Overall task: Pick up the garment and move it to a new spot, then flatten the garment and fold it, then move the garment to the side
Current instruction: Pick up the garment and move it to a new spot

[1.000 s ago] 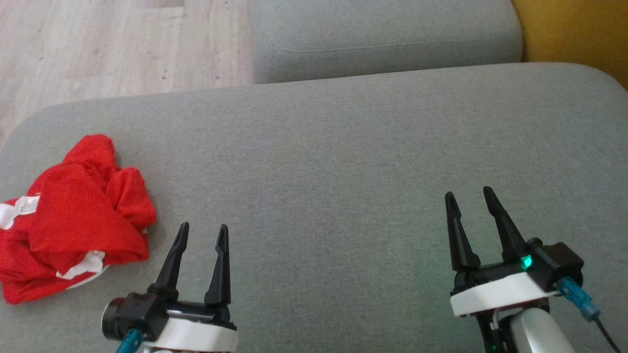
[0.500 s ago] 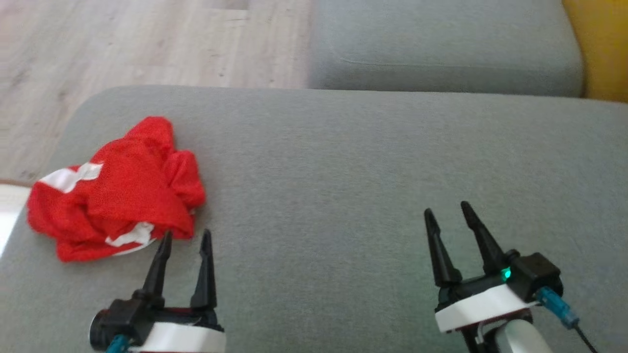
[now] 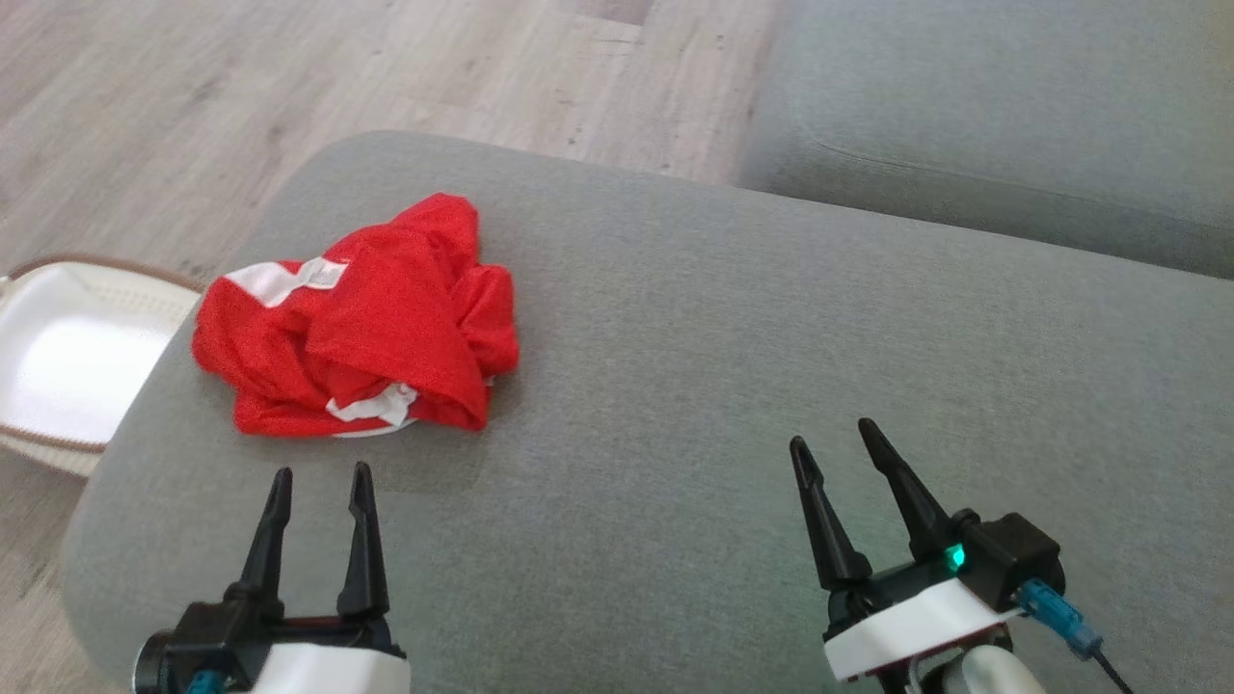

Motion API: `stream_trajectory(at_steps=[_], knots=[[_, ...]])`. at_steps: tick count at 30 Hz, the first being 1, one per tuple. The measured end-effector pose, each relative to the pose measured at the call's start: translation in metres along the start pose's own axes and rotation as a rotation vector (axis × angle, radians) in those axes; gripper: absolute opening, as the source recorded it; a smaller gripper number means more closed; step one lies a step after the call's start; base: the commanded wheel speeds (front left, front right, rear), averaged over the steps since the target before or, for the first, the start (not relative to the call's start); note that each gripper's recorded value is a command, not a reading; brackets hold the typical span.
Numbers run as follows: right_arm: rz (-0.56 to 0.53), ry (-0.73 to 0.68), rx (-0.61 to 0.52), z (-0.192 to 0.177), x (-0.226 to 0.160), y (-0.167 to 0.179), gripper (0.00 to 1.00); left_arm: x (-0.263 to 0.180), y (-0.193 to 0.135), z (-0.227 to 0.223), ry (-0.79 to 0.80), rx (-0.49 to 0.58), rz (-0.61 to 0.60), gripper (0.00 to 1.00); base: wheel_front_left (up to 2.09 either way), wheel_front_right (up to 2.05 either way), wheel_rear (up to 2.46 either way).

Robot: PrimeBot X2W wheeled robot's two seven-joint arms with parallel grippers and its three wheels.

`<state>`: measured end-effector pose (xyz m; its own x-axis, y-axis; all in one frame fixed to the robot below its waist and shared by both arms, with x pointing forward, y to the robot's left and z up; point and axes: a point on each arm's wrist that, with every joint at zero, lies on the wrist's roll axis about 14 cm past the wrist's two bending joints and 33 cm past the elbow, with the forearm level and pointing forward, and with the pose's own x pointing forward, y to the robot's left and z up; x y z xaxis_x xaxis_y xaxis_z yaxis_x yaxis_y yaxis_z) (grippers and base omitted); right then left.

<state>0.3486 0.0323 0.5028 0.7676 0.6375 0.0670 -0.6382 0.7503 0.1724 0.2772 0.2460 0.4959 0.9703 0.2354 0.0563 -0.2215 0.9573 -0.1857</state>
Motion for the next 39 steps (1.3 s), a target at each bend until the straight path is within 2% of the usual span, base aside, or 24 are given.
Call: stream_trajectory(at_steps=[10,19,28,33,39], knots=[[0.065,0.024,0.018,-0.008,0.012,0.017,1.00,-0.013,0.030,0.003,-0.006,0.010,0.098,1.00,0.00,0.00,0.00],[0.034,0.048,0.022,-0.019,0.016,0.002,1.00,-0.003,0.033,-0.004,0.027,0.029,0.107,1.00,0.00,0.00,0.00],[-0.081,0.037,-0.013,-0.025,0.039,-0.056,1.00,0.081,0.031,-0.008,0.084,0.176,-0.003,1.00,0.00,0.00,0.00],[-0.163,0.071,-0.006,-0.042,0.034,-0.088,1.00,0.131,0.046,-0.024,0.225,0.274,-0.020,1.00,0.00,0.00,0.00],[-0.222,0.071,0.001,-0.046,0.031,-0.111,1.00,0.161,0.053,-0.051,0.367,0.300,-0.015,1.00,0.00,0.00,0.00]])
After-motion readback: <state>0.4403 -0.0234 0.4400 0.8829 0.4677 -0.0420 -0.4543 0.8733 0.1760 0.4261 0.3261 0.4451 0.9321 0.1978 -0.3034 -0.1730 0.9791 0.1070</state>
